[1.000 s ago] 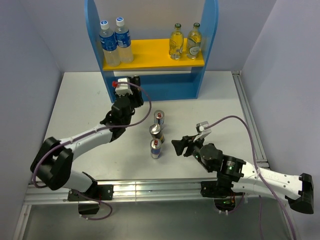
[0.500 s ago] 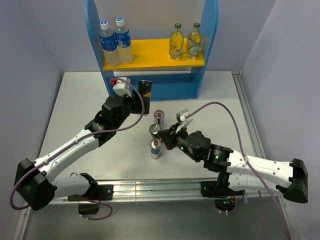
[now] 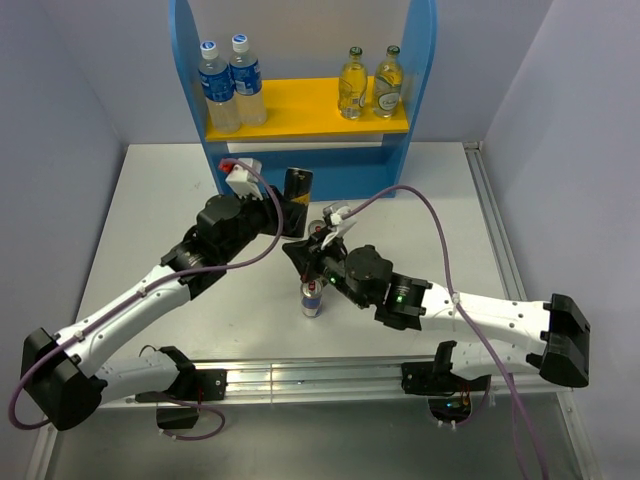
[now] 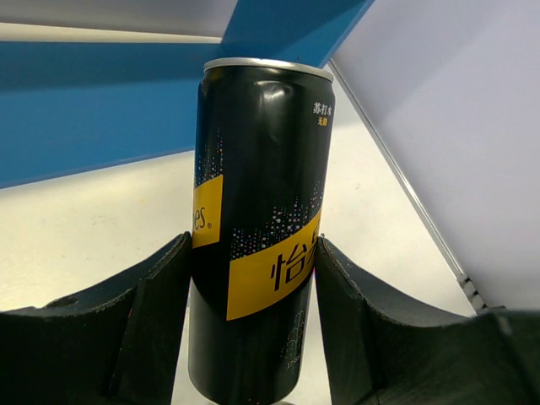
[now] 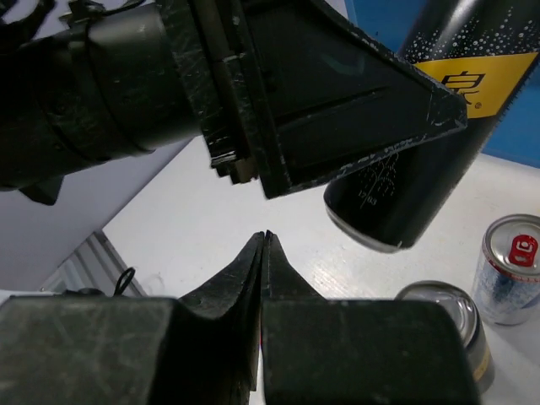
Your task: Place and organize the beverage onto the shelf
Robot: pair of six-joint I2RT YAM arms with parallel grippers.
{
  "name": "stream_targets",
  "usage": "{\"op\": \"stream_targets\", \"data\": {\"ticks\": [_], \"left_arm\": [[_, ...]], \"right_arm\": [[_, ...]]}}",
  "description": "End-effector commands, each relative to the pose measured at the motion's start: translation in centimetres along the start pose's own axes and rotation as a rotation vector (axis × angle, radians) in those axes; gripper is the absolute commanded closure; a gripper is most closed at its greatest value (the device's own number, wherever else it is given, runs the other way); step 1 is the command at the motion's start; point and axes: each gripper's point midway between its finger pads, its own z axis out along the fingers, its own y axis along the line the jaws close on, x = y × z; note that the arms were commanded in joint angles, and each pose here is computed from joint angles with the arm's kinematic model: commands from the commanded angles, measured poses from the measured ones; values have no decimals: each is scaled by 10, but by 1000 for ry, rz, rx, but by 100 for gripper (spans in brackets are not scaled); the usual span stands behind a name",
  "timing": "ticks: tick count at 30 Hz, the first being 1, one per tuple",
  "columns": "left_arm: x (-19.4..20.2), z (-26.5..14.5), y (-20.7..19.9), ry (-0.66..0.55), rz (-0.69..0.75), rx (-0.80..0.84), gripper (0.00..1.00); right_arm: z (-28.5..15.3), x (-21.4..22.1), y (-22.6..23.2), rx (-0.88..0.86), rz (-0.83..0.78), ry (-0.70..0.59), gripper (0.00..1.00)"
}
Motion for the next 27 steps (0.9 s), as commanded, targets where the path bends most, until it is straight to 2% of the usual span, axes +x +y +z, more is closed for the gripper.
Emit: {"op": "stream_targets", "data": {"ticks": [1,14,27], "left_arm": [[-53,-21,-41,-152,-60,160,100],[-65,-57,-54,-170,-85,236,100],[-61,-72,-47,-160,-77,211,100]], "right_arm": [[11,-32,13,-13,20,-114,100],[35,-18,-1,70,-4,-146,100],[25,-21,-20,149,-50,-164,100]]}}
